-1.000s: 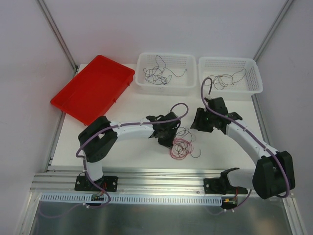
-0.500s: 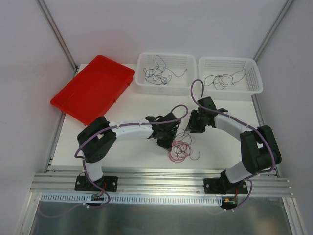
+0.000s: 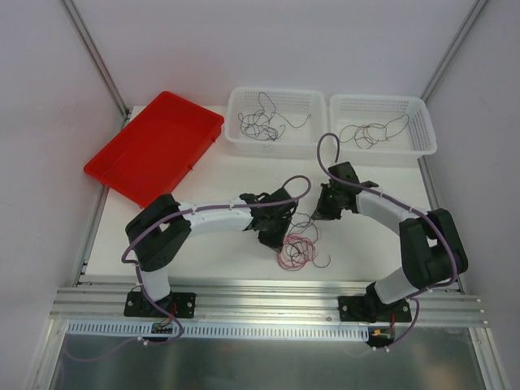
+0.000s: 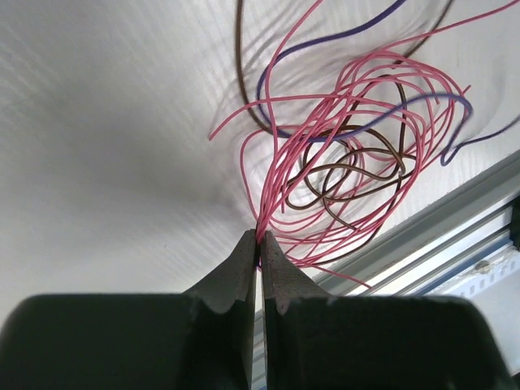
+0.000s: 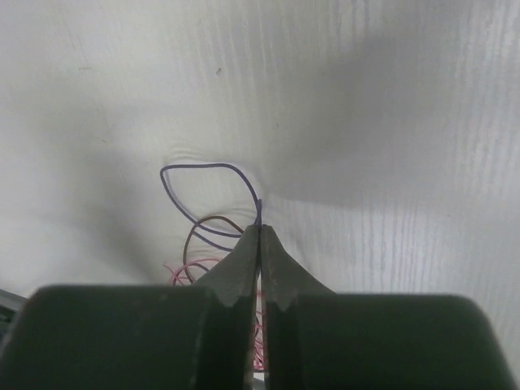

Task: Untangle the cables

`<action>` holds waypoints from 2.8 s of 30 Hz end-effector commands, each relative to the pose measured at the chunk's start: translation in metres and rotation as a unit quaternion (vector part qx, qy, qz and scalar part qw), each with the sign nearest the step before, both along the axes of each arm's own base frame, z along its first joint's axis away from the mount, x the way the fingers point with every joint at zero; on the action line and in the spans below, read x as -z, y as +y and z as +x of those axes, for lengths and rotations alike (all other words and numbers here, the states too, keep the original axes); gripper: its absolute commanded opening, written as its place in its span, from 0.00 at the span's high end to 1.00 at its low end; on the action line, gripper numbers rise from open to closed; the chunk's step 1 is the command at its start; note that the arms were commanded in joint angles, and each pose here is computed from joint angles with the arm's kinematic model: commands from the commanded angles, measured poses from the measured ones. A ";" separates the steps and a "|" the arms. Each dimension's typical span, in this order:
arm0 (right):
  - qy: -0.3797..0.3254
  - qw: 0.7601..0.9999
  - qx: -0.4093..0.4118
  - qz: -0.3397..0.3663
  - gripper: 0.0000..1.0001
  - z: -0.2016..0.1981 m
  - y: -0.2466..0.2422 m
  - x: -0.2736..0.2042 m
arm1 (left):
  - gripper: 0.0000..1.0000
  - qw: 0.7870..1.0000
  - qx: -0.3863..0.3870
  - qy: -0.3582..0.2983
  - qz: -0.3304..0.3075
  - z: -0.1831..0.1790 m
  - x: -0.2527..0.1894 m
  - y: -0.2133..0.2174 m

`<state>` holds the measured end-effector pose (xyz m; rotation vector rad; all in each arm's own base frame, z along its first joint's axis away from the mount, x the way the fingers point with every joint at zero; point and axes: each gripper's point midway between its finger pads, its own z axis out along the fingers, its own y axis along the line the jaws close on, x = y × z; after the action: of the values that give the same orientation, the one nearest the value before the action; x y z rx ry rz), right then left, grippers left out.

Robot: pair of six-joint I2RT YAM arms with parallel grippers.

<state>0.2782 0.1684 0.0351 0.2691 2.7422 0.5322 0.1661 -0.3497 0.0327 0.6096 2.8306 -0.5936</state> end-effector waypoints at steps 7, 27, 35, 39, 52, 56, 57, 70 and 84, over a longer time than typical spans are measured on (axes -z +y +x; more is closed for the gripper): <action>-0.167 0.984 0.038 -0.039 0.99 0.034 -0.055 -0.137 | 1.00 0.998 -0.003 -0.044 0.051 0.009 -0.016 0.058; -0.373 0.923 0.089 0.001 0.99 0.020 -0.107 -0.338 | 1.00 0.981 -0.163 -0.042 0.093 0.052 -0.018 0.185; -0.392 0.918 0.037 0.058 0.99 0.014 -0.082 -0.364 | 0.92 0.981 -0.176 -0.038 0.074 0.059 -0.026 0.178; -0.391 0.916 0.013 0.087 0.99 0.017 -0.070 -0.362 | 0.63 0.983 -0.167 -0.068 0.027 0.066 -0.056 0.166; -0.399 0.908 -0.005 0.128 0.99 0.083 -0.049 -0.370 | 0.01 0.948 -0.162 -0.276 0.015 0.106 -0.177 0.202; -0.429 0.892 0.010 0.140 0.99 0.115 -0.046 -0.390 | 0.01 0.934 -0.160 -0.305 0.097 0.118 -0.165 0.234; -0.430 0.891 0.014 0.144 0.99 0.130 -0.044 -0.389 | 0.01 0.930 -0.161 -0.312 0.109 0.120 -0.162 0.239; -0.488 0.854 0.063 0.167 0.99 0.272 -0.027 -0.387 | 0.01 0.923 -0.183 -0.305 0.149 0.121 -0.096 0.256; -0.424 0.884 -0.004 0.196 0.20 0.309 0.013 -0.299 | 0.01 0.933 -0.164 -0.287 0.142 0.119 -0.087 0.248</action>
<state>0.6109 0.1724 0.2528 0.2320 1.9334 0.8777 0.2742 -0.0960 0.1066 0.2730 2.4163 0.0949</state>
